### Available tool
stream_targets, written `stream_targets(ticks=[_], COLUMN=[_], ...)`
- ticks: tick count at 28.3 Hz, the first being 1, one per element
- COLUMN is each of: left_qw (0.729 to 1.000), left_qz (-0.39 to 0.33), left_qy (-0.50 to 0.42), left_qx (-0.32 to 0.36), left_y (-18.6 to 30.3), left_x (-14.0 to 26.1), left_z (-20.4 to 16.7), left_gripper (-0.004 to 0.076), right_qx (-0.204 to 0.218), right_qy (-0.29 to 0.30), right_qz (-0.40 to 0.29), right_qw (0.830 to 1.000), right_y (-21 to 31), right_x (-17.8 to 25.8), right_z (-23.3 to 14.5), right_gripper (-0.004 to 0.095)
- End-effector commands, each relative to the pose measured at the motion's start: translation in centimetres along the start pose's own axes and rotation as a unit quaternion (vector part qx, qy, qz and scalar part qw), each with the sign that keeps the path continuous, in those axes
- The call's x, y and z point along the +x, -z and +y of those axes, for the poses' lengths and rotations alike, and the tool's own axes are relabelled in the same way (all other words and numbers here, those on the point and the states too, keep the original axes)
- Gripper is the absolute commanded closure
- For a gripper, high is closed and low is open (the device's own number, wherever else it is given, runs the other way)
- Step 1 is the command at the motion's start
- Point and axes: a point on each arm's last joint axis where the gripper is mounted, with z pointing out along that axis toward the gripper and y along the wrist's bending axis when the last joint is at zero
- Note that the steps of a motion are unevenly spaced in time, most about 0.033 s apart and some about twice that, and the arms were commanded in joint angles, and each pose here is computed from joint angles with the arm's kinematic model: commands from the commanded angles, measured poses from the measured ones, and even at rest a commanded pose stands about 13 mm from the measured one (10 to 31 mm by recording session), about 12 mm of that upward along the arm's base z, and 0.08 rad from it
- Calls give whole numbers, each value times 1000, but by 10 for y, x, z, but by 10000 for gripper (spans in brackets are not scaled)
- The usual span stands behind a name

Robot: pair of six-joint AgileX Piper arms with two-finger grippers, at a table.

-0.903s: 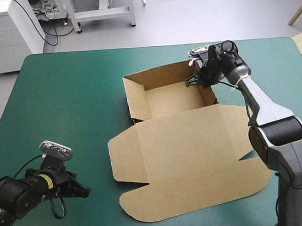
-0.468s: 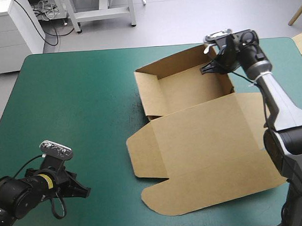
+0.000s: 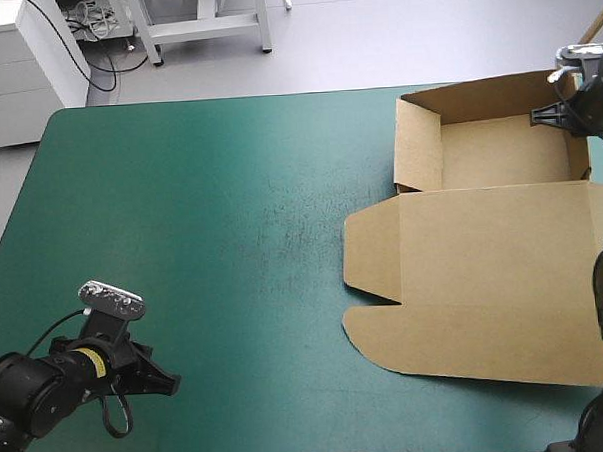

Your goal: Fold the box

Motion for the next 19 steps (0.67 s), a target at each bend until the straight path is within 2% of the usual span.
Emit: stream_targets(ticks=[1, 10, 12, 16, 18, 19], left_qw=[999, 1000, 1000, 1000, 1000, 1000], left_qz=[-35, -29, -26, -25, -25, -23], left_qy=[4, 4, 4, 5, 5, 5], left_qx=[1, 0, 0, -1, -1, -1], left_y=[8, 8, 7, 7, 7, 7], left_x=[-8, -7, -6, -6, -6, -6], left_z=[0, 0, 0, 1, 1, 1], left_gripper=[731, 731, 731, 731, 731, 731], right_qx=[4, 9, 12, 17, 17, 17], right_qy=[-36, -94, -99, -101, -101, -101], right_qz=[-59, -1, -1, -14, -16, -15], right_qw=[998, 996, 995, 995, 995, 995], right_y=[26, -14, -17, -18, -15, -10], right_x=[-5, 13, 14, 12, 12, 13], right_z=[-29, -70, -75, -78, -78, -78], right_gripper=[929, 916, 880, 678, 515, 358])
